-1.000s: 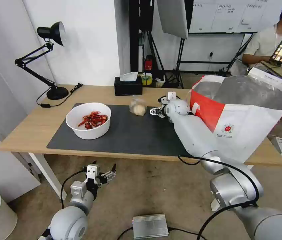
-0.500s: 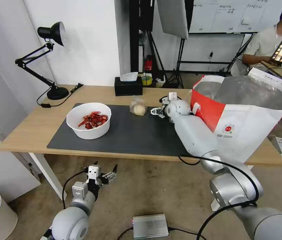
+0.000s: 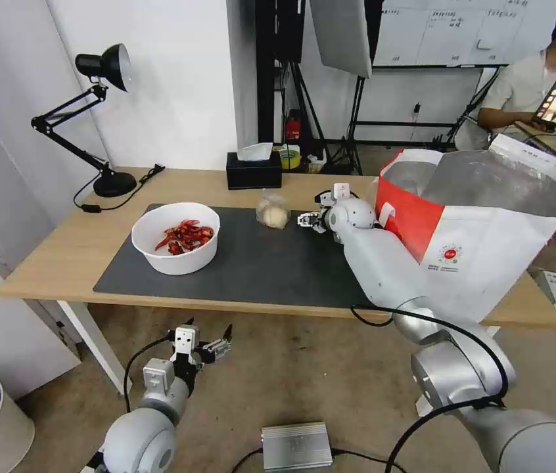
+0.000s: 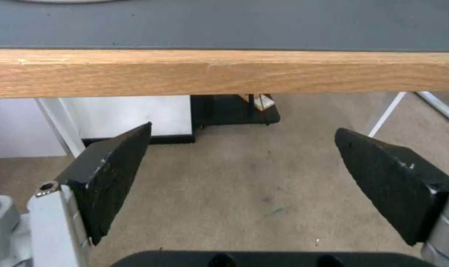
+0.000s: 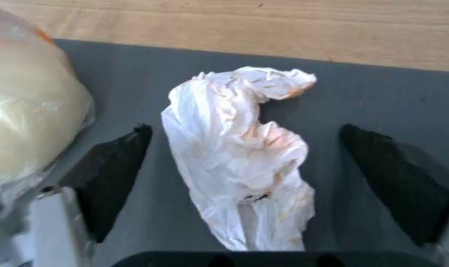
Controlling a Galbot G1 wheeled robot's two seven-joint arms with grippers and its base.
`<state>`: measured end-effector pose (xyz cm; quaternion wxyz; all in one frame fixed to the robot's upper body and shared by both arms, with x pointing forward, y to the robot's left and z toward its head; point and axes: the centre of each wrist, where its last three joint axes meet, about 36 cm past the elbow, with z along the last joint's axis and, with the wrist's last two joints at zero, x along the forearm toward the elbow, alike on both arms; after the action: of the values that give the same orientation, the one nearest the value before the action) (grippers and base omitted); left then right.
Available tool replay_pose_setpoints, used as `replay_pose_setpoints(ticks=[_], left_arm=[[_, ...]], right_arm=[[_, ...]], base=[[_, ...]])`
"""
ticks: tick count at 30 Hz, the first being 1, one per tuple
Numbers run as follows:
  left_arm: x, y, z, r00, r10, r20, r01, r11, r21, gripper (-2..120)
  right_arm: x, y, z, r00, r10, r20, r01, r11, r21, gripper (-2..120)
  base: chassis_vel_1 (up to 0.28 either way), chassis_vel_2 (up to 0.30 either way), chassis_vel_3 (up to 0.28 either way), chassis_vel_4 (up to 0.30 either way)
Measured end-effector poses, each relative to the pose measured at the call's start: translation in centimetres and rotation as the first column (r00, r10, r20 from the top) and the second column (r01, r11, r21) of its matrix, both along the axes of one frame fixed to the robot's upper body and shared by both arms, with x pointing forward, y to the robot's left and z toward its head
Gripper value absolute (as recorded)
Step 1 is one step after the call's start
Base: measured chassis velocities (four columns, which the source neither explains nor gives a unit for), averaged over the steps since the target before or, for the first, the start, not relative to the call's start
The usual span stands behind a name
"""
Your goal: Pick up the trash from the table and place it into the takeout bag.
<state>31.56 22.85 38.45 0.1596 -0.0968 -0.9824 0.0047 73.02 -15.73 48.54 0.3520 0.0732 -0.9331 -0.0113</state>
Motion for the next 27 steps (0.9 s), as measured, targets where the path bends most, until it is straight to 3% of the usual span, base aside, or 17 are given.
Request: replay_pose_setpoints(ticks=[11,13,23,27], left_arm=[[0.03,-0.06,-0.23,1.000,0.002,0.018,-0.001,1.000,-0.007,100],[0.04,-0.06,-0.23,1.000,0.001,0.018,-0.001,1.000,-0.007,100],[0.08,-0.10,-0.27,1.000,0.001,0.018,-0.001,1.000,-0.008,100],[0.09,-0.14,-0.28,1.000,0.001,0.018,0.000,1.000,-0.009,100]], right_arm=[[0.01,-0.12,-0.05,1.000,-0.007,0.000,0.007,1.000,-0.006,58],[0.01,-0.12,-0.05,1.000,-0.007,0.000,0.007,1.000,-0.006,57],[0.02,-0.11,-0.06,1.000,-0.006,-0.001,0.006,1.000,-0.007,14],[0.02,-0.18,-0.07,1.000,-0.007,-0.001,0.007,1.000,-0.008,6]], base=[[0.000,0.000,0.000,0.000],[0.000,0.000,0.000,0.000],[0.000,0.000,0.000,0.000],[0.000,0.000,0.000,0.000]])
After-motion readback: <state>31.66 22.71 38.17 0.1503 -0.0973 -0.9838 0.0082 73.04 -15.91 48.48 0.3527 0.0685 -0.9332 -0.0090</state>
